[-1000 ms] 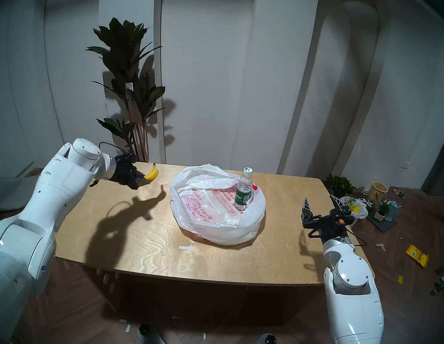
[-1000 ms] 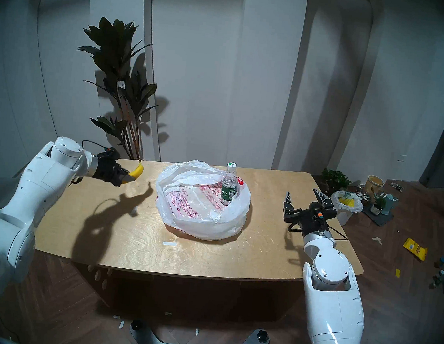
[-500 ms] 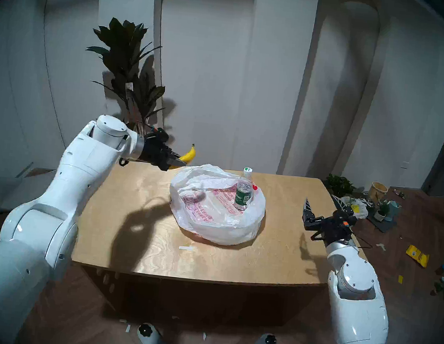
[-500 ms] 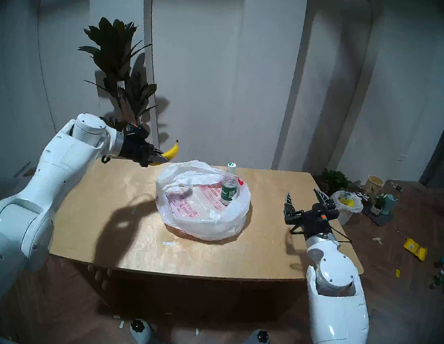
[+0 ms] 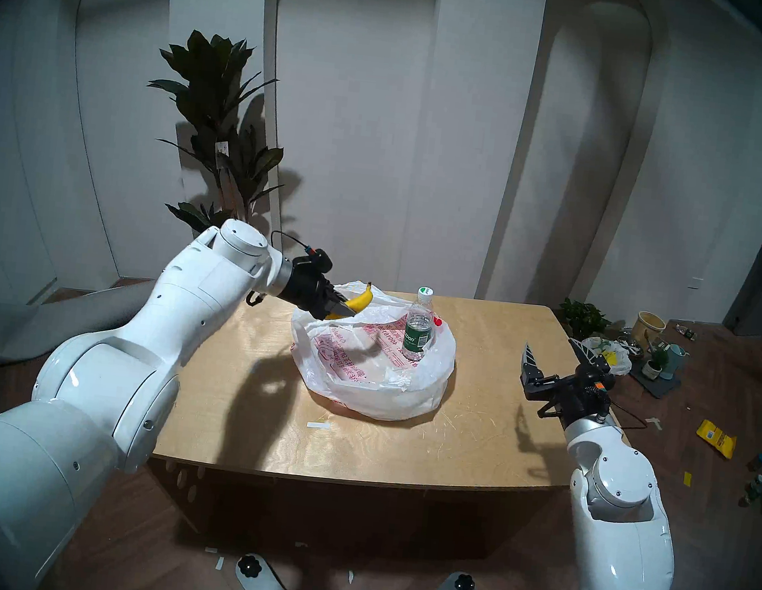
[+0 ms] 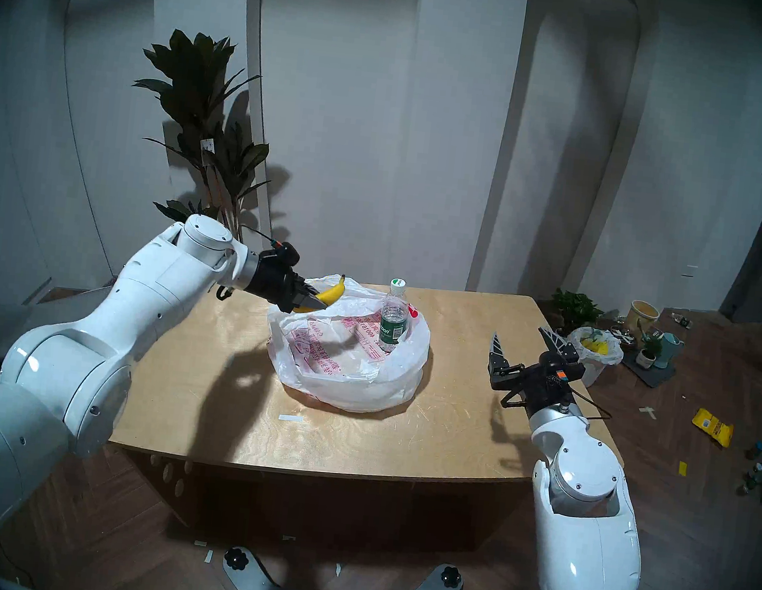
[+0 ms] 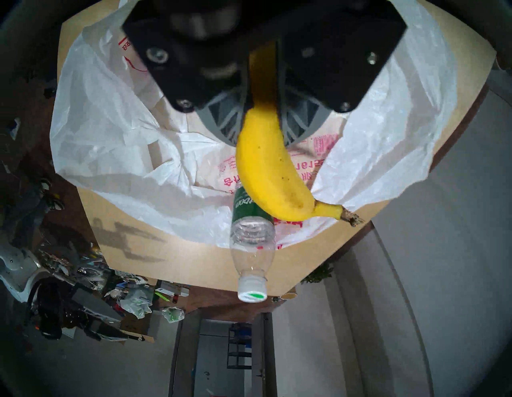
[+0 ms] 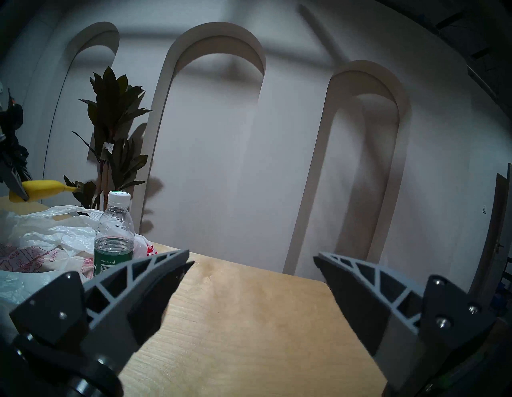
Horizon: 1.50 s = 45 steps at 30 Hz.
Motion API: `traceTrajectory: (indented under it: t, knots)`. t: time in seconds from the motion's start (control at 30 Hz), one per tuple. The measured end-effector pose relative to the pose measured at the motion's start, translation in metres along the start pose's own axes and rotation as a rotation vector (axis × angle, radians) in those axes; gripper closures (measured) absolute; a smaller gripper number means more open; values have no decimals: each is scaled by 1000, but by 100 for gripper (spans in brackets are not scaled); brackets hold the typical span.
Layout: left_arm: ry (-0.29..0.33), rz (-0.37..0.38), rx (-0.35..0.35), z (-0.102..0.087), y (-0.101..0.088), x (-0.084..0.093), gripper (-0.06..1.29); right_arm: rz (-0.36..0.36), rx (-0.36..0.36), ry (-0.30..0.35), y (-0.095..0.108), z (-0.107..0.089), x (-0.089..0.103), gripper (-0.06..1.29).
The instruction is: Bag the groceries: heavy items first, fragile items on top
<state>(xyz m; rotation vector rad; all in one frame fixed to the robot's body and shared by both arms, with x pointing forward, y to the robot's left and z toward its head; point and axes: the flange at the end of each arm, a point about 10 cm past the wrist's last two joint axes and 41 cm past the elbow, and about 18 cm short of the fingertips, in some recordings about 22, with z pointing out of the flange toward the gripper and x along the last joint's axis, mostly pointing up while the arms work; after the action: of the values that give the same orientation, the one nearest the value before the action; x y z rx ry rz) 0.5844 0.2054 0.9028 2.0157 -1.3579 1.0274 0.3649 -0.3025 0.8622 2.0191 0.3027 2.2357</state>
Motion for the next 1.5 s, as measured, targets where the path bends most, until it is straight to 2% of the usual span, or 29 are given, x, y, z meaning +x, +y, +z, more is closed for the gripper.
traceTrajectory:
  t: [0.2,0.6,0.8,1.0,1.07,1.1,1.13,1.17,1.4,1.5]
  knots:
    - [-15,-17,-39,20,6,-12,111,11,10,-20,0,-4,3,0]
    - [6,-12,-108,47,19,-11,111,29,24,-53,1,-9,8,0]
    - [-56,47,-166,61,30,-25,111,37,29,-68,1,-10,11,0]
    - [-114,116,-208,64,35,-37,111,44,32,-81,2,-10,14,0]
    - [-119,134,-218,62,34,-36,90,46,34,-85,2,-10,15,0]
    - [-118,142,-221,61,33,-35,43,47,34,-88,2,-10,15,0]
    - [-117,147,-223,59,32,-34,16,48,35,-89,2,-10,16,0]
    - [-110,152,-222,57,30,-31,0,49,35,-92,2,-10,16,0]
    - [8,146,-168,34,13,-3,-2,53,35,-103,3,-10,16,0]
    - [98,135,-106,15,-1,15,-2,55,35,-109,3,-10,16,0]
